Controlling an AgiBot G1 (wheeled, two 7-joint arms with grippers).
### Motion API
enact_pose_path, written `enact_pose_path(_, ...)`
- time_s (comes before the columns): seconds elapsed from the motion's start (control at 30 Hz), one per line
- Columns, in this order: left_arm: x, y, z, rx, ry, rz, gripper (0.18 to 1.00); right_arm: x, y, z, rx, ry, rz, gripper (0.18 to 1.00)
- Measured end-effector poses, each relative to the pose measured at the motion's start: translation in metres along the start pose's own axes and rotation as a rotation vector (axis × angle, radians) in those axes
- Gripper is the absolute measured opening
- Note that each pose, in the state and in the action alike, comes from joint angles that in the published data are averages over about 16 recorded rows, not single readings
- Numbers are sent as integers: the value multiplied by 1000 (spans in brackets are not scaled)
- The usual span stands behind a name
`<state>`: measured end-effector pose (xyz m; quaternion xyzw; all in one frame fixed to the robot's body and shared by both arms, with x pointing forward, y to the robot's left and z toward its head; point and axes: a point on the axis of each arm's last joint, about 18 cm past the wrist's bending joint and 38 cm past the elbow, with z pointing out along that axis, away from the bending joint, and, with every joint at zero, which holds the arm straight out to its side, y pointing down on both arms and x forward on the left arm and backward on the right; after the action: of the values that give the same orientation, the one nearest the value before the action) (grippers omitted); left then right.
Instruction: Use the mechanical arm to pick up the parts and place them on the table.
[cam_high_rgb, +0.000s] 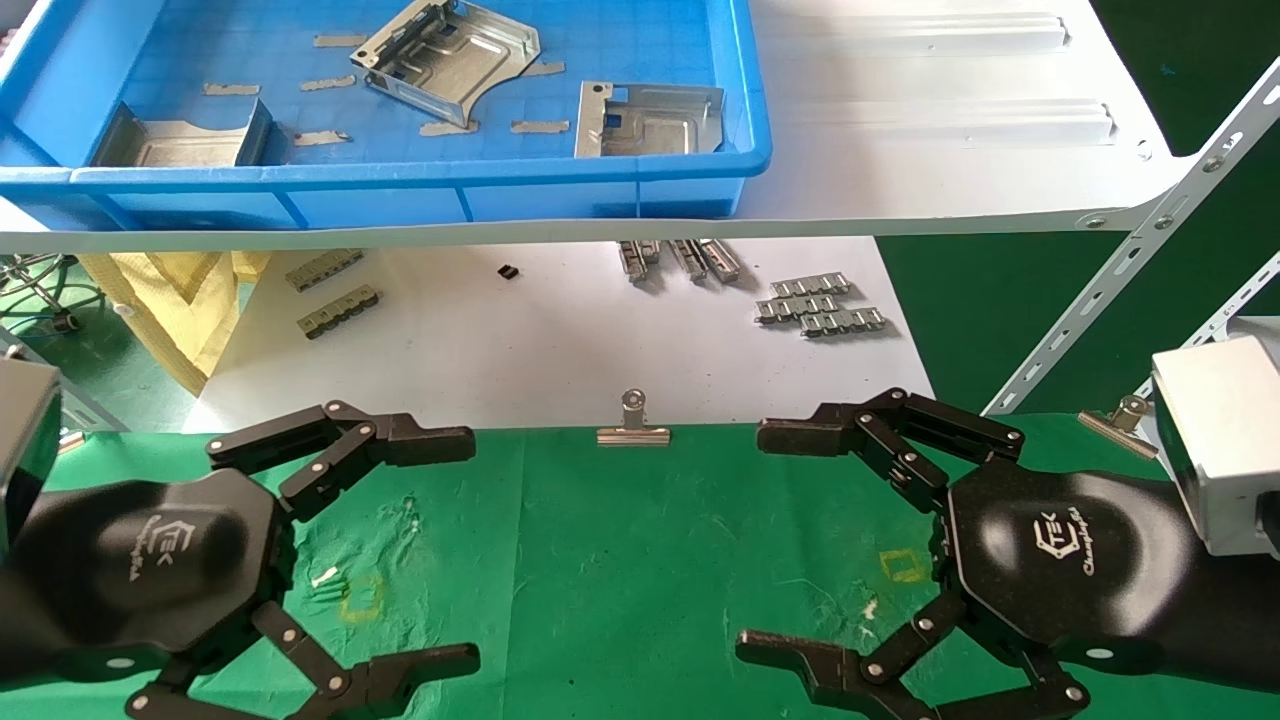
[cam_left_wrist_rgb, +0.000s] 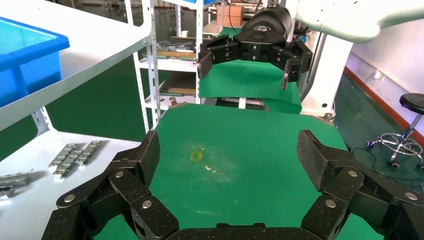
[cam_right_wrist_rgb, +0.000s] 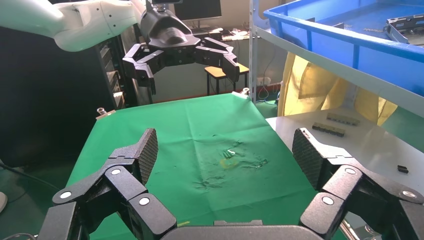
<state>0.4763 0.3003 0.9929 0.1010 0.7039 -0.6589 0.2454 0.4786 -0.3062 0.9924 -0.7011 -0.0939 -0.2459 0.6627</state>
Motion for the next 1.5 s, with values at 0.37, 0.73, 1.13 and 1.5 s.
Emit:
enact_pose_path(0.37, 0, 0, 0, 0, 0, 0, 1001, 0, 0, 0, 0, 0, 0, 1000)
enact_pose_path(0.73, 0, 0, 0, 0, 0, 0, 1001, 0, 0, 0, 0, 0, 0, 1000)
enact_pose_path(1.13, 0, 0, 0, 0, 0, 0, 1001, 0, 0, 0, 0, 0, 0, 980)
enact_pose_path(1.5, 0, 0, 0, 0, 0, 0, 1001, 0, 0, 0, 0, 0, 0, 873)
